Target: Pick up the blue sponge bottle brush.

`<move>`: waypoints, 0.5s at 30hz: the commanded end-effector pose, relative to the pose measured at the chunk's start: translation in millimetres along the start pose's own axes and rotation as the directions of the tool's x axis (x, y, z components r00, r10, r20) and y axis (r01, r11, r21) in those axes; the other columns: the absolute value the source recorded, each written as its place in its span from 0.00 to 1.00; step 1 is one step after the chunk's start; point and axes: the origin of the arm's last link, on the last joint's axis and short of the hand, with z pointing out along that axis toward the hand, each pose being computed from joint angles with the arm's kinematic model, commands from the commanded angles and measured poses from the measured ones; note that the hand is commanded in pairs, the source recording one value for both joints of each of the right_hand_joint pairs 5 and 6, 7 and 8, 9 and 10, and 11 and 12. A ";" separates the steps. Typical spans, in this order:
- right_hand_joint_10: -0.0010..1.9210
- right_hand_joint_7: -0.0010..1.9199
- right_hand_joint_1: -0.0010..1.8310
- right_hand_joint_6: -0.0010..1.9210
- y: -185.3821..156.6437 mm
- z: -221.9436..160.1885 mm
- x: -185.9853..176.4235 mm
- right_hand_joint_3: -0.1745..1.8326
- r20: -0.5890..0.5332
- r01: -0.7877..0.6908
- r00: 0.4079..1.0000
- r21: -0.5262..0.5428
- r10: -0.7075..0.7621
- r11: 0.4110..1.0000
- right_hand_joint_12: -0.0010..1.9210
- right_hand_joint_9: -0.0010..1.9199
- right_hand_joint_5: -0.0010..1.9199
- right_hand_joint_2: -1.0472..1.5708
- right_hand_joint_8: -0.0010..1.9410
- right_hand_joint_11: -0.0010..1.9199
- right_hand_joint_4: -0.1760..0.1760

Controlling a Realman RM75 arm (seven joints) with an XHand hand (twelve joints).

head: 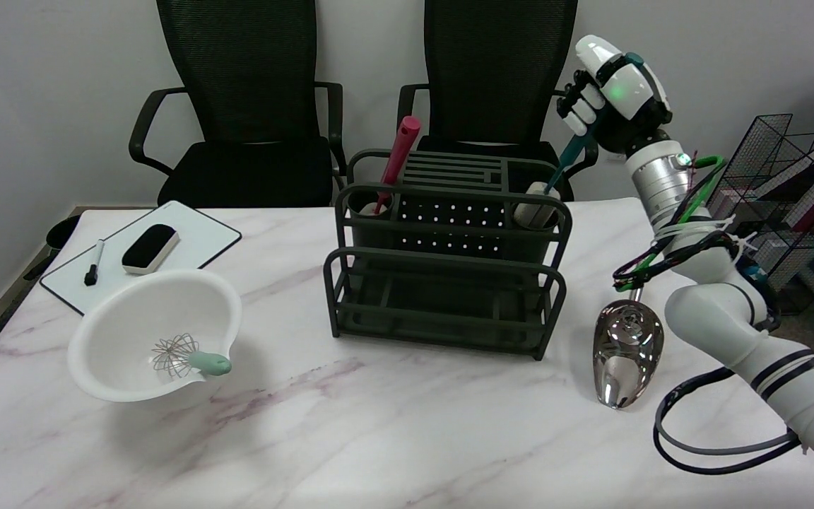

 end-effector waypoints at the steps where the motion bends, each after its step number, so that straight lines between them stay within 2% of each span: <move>1: 1.00 1.00 0.49 1.00 -24.6 12.3 -3.9 0.51 0.025 0.010 1.000 0.057 -0.012 0.998 1.00 1.00 1.00 0.96 0.99 1.00 0.50; 5: 1.00 1.00 0.49 1.00 -38.2 16.0 -6.5 0.51 0.035 0.014 0.999 0.096 -0.017 0.995 1.00 1.00 1.00 0.96 0.99 1.00 0.50; 15: 1.00 1.00 0.49 1.00 -102.5 21.7 -9.9 0.51 0.057 0.019 0.998 0.254 -0.034 0.967 1.00 1.00 1.00 0.96 0.99 1.00 0.50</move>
